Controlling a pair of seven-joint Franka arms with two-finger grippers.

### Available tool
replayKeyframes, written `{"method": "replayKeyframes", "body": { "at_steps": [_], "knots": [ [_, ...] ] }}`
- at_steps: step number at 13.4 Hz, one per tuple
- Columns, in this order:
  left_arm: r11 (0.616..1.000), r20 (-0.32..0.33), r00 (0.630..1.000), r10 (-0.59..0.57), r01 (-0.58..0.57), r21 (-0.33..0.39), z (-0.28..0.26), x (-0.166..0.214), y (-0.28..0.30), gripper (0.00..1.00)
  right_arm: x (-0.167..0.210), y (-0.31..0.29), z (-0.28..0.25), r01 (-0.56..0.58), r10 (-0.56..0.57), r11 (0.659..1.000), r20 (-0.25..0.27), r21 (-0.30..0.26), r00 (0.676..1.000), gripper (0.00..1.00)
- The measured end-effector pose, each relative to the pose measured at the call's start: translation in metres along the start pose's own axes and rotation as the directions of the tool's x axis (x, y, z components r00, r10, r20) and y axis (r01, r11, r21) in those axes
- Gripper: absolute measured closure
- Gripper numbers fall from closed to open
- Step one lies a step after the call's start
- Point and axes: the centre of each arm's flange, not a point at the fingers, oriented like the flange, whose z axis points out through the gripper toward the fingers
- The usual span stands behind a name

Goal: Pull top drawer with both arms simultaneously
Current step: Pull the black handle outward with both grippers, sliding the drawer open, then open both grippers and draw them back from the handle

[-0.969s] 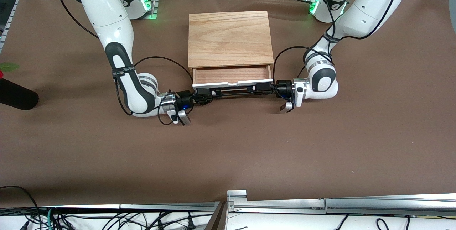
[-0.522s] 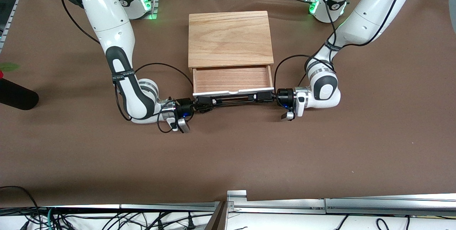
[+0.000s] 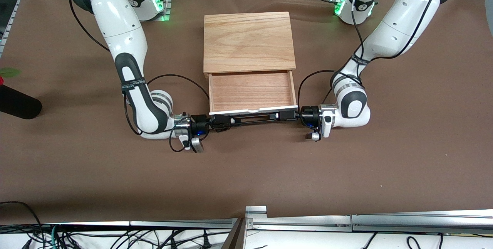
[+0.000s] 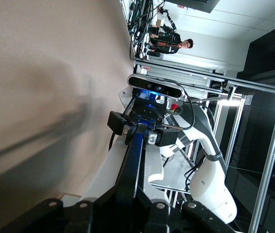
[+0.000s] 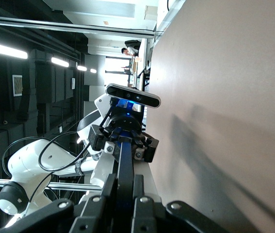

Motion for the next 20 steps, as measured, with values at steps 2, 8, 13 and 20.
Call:
{"method": "replayKeyframes", "body": {
  "at_steps": [2,8,13,20],
  "knots": [
    [1.0,-0.002,1.0,-0.003,0.004,0.001,-0.001,0.003,0.0,0.89,0.004,0.0,0.001,0.004,-0.004,1.0,-0.006,-0.005,1.0,0.82],
    [0.999,-0.007,0.999,-0.036,0.036,0.0,-0.005,0.007,-0.002,0.81,0.005,0.002,-0.001,0.002,-0.002,1.0,-0.01,-0.008,1.0,0.82],
    [0.992,-0.053,0.991,-0.127,0.127,0.005,-0.053,0.011,-0.023,0.3,0.029,0.002,-0.058,0.014,-0.015,1.0,-0.082,-0.014,0.996,0.69],
    [0.98,-0.037,0.987,-0.155,0.159,0.118,-0.102,0.021,0.004,0.0,0.041,-0.004,-0.102,0.075,-0.081,0.985,-0.034,-0.154,0.996,0.0]
  ]
}}
